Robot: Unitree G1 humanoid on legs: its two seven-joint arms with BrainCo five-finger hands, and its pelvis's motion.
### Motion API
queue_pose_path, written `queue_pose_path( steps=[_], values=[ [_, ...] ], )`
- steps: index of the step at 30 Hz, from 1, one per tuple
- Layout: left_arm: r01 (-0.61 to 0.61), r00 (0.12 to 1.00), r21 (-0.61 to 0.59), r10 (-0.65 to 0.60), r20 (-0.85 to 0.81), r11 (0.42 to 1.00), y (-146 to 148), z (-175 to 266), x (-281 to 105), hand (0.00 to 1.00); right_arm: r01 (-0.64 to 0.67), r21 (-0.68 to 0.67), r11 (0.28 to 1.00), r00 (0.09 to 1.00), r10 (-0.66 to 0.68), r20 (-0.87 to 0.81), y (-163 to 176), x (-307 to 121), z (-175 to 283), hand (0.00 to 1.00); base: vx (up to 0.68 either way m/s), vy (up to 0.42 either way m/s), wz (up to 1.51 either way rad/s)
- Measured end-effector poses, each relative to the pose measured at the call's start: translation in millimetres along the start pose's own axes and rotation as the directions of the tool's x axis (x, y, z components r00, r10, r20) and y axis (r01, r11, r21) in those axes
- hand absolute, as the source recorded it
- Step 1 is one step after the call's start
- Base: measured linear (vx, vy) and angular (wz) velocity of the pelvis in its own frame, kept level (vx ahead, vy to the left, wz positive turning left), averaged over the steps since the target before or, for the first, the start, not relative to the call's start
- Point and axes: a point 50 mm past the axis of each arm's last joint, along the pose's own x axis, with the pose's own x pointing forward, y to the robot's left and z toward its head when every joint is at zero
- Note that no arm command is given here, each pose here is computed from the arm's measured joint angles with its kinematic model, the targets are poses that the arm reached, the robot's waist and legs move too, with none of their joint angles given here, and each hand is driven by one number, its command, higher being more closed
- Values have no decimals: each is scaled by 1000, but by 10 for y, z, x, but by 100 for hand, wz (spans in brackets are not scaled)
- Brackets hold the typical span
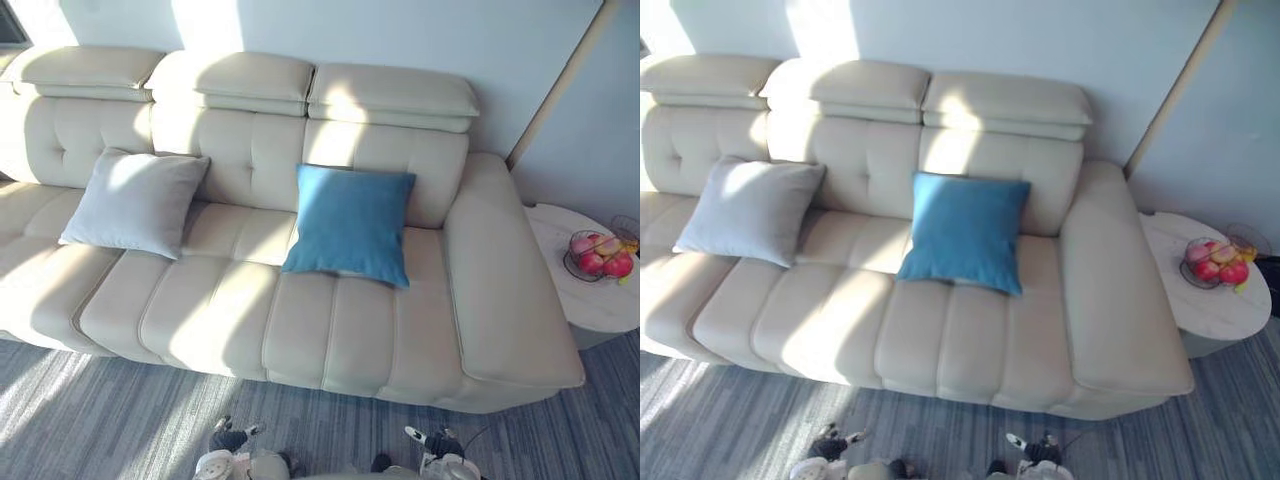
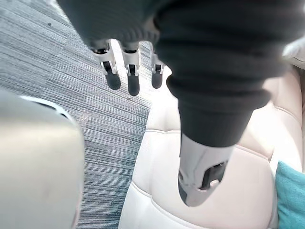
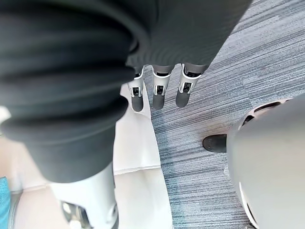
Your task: Pick up cushions and gather them together orderly.
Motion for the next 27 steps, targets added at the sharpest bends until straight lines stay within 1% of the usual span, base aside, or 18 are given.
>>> queue_pose_path(
  steps=[1,2,9,14,17,20,27],
  values=[
    [2,1000,3,-2,-5,1000,2,-19,-6,0,5,12,1000,1000,-5,0,-13,3,4,0,0,0,0],
    [17,999,15,-16,-33,1000,-3,-73,-5,0,27,4,1000,1000,-27,5,-118,43,78,0,0,0,0],
    [13,999,8,-13,-34,1000,6,-76,-5,0,27,2,1000,1000,-27,3,-117,42,72,0,0,0,-3],
    [-20,999,-56,17,-50,998,81,-109,-9,0,25,-25,999,999,-26,-27,-124,29,-3,0,-12,-6,-8],
    [-38,997,-106,31,-71,994,130,-151,-14,0,20,-83,996,998,-25,-60,-120,10,-92,0,0,0,0],
    [-46,997,-144,36,-71,989,154,-144,-10,0,19,-89,996,996,-26,-82,-115,2,-141,0,-84,-13,4],
    [-35,999,-156,31,-29,987,126,-15,22,0,30,-91,995,998,-35,-54,-90,27,-41,0,-101,46,-34]
  ],
)
